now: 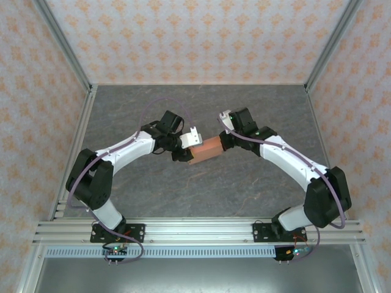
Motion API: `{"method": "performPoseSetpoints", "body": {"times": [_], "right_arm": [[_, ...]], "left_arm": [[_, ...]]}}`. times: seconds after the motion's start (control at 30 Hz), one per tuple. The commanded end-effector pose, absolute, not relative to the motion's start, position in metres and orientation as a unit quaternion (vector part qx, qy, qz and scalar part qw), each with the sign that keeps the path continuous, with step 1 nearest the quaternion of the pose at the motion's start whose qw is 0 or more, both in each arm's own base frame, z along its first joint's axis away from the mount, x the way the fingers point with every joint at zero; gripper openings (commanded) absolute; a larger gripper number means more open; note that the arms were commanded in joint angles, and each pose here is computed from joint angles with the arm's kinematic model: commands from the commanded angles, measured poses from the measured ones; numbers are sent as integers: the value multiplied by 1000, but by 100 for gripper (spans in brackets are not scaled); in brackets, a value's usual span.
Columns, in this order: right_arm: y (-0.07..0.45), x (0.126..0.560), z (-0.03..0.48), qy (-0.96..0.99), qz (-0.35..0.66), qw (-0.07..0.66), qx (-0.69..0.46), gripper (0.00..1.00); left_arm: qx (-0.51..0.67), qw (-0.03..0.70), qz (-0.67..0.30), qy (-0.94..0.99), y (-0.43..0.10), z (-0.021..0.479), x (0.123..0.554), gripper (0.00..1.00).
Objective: Fold the paper box
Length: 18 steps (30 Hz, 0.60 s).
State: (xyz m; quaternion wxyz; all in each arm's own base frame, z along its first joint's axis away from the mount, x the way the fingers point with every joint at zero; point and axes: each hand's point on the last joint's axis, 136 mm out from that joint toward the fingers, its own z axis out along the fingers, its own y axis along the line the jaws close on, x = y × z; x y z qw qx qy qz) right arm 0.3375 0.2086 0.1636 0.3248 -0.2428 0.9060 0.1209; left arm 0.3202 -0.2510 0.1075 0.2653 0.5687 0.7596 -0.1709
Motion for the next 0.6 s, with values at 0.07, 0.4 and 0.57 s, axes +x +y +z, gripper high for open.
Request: {"method": "performPoseSetpoints", "body": {"times": [0.07,0.4,0.57], "right_arm": [[217,344,186,908,129,331,-222,0],[213,345,174,916,109,313,-226,0],[213,345,171,919,110,306,-222,0]], "left_arm": [[573,234,-146,772,-246,97,319,37],[570,224,-163,773,-250,101,318,45],[565,225,-164,776,-252,102,320,45]]}}
